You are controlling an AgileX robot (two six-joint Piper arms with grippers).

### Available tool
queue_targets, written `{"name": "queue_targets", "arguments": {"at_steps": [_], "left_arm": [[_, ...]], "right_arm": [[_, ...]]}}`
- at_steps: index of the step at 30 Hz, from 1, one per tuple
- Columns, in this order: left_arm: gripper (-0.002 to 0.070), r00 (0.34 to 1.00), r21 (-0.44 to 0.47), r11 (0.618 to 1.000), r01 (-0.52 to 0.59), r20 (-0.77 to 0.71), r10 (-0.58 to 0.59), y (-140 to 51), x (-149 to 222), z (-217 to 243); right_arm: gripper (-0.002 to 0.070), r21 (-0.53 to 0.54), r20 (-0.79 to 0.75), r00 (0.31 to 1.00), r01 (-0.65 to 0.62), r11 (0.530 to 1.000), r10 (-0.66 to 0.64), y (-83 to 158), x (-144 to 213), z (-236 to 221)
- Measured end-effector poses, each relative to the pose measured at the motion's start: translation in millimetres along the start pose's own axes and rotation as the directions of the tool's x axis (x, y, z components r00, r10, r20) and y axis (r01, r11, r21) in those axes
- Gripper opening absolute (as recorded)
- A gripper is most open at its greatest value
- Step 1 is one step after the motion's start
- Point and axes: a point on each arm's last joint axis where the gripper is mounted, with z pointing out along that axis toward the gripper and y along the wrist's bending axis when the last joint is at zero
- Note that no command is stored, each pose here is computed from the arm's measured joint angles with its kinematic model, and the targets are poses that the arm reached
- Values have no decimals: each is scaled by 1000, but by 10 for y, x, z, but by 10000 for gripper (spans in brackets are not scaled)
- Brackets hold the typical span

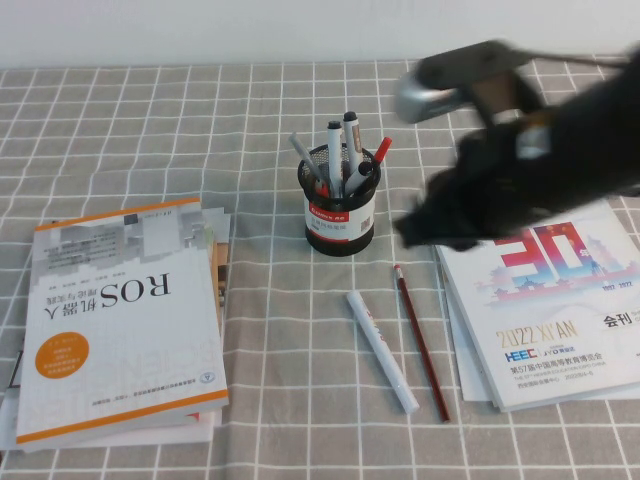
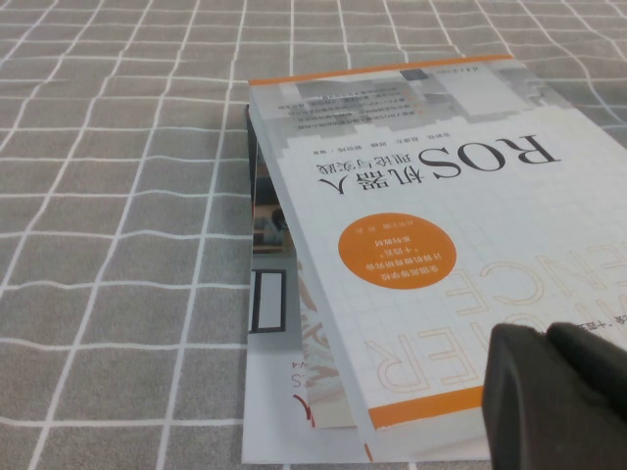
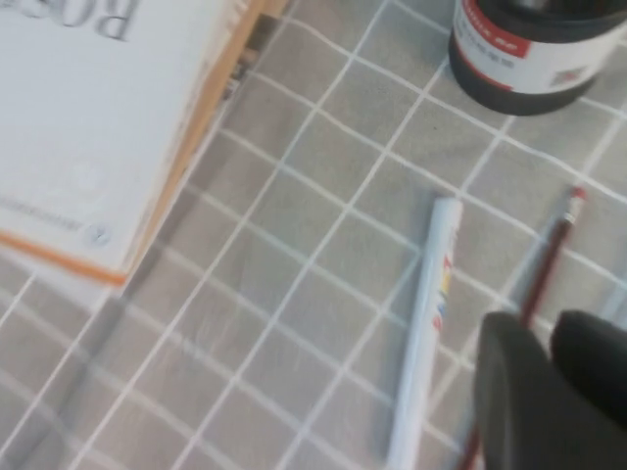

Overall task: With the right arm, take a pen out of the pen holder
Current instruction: 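Take a marker out of the pen holder and lay it on the table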

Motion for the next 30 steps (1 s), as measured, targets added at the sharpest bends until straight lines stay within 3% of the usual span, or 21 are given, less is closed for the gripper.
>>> {"name": "queue_targets", "arguments": {"at_steps": [7, 14, 22, 30], "left_arm": [[-3, 1000, 0, 1000, 0, 0, 0, 0, 0, 0], [-3, 1000, 0, 1000, 0, 0, 0, 0, 0, 0], [-3, 1000, 0, 1000, 0, 0, 0, 0, 0, 0], [-3, 1000, 0, 1000, 0, 0, 0, 0, 0, 0]], "right_arm": [[-8, -8, 135, 990, 28, 1000, -26, 20, 583, -901], [-11, -28, 242, 970, 37, 999, -29, -21, 1340, -1338], [-12, 4, 271, 960, 65, 998, -64, -122, 2008, -1446], [-12, 34, 324, 943, 67, 997, -74, -218, 2215, -1117]]}}
